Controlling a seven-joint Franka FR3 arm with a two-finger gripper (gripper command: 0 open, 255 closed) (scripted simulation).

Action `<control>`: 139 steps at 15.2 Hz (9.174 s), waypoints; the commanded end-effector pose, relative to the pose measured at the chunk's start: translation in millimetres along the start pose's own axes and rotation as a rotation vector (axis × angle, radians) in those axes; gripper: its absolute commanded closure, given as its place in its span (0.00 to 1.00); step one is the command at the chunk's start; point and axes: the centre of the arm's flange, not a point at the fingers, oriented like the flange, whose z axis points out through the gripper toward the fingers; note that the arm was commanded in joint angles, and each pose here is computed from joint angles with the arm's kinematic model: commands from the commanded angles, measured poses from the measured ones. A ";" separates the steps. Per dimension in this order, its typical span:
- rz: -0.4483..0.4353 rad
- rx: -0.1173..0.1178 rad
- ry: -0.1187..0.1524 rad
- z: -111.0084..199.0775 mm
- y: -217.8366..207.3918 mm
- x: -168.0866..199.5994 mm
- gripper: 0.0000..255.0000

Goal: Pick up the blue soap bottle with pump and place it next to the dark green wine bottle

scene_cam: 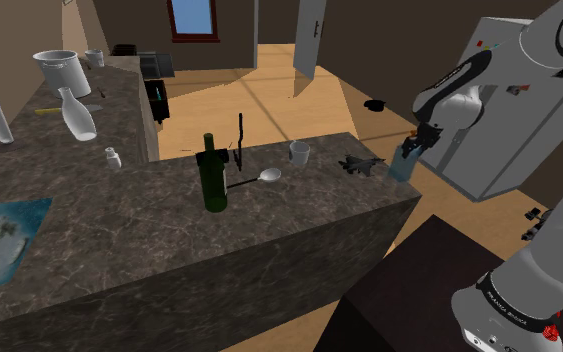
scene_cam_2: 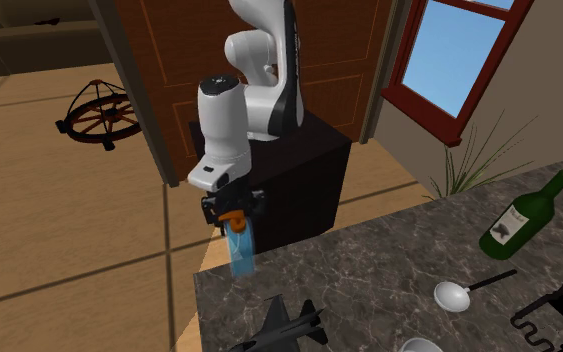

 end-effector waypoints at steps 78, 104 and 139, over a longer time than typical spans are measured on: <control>0.000 0.000 0.000 -314.9 -250.9 39.8 1.00; 0.000 0.000 0.000 -331.2 -593.3 24.8 1.00; 0.000 0.000 0.000 -196.4 -715.5 -4.9 1.00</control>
